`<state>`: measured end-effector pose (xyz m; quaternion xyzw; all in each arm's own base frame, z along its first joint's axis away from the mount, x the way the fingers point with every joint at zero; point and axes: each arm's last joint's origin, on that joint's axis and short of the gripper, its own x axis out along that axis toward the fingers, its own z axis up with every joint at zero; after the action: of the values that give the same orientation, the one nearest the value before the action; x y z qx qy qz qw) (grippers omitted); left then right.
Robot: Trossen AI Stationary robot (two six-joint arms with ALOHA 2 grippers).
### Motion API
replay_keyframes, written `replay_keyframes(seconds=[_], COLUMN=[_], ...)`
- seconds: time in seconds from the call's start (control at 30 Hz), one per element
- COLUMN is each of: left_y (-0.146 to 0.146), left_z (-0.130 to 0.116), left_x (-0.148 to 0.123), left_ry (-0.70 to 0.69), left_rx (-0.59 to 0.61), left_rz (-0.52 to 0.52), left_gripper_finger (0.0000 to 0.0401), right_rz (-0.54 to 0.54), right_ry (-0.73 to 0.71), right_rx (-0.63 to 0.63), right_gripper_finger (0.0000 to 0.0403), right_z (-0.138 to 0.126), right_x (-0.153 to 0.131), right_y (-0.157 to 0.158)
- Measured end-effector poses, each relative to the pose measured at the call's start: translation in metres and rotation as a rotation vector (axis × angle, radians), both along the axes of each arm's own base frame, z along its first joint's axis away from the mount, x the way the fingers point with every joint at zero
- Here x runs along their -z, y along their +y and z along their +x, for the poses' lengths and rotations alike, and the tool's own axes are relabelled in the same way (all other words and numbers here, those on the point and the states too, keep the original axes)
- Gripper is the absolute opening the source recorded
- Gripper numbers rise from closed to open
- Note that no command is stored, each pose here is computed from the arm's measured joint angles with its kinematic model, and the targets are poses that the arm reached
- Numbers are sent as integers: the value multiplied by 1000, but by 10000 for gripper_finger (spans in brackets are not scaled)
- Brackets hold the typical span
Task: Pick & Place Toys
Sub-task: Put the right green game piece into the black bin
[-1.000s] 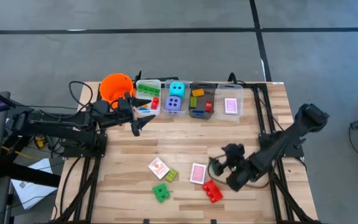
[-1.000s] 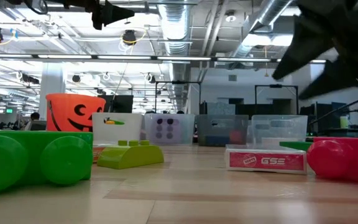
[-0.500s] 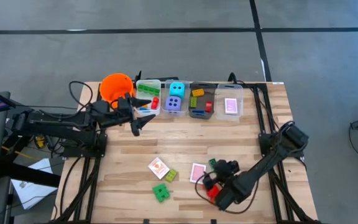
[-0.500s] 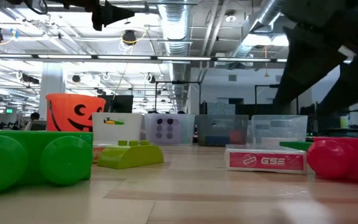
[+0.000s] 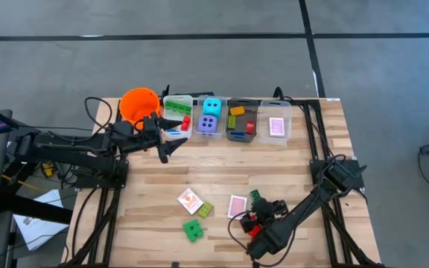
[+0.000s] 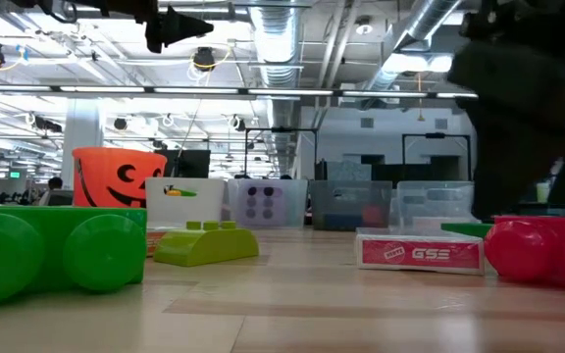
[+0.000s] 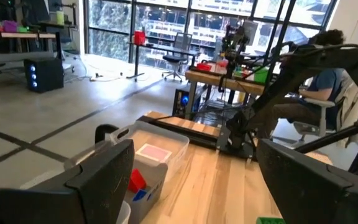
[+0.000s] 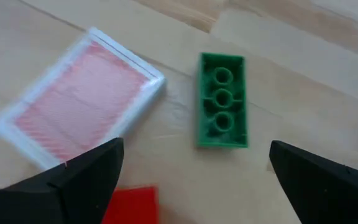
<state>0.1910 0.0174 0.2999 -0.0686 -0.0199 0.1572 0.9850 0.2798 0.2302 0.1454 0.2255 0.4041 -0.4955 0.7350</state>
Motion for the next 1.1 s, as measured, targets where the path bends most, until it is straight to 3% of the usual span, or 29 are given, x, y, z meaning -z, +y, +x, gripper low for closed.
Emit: replay_keyframes(seconds=[0.47,1.1], left_y=[0,0], left_z=[1,1], left_x=[1,1], left_ry=[3,3], left_rx=[-4,-3], left_rz=[0,0], left_gripper_finger=[332,332], right_rz=[0,48], right_ry=[34,-62], right_rx=[67,81], right_gripper_finger=[397,387], right_z=[-5,-11], right_x=[4,36], right_y=[-6,-14])
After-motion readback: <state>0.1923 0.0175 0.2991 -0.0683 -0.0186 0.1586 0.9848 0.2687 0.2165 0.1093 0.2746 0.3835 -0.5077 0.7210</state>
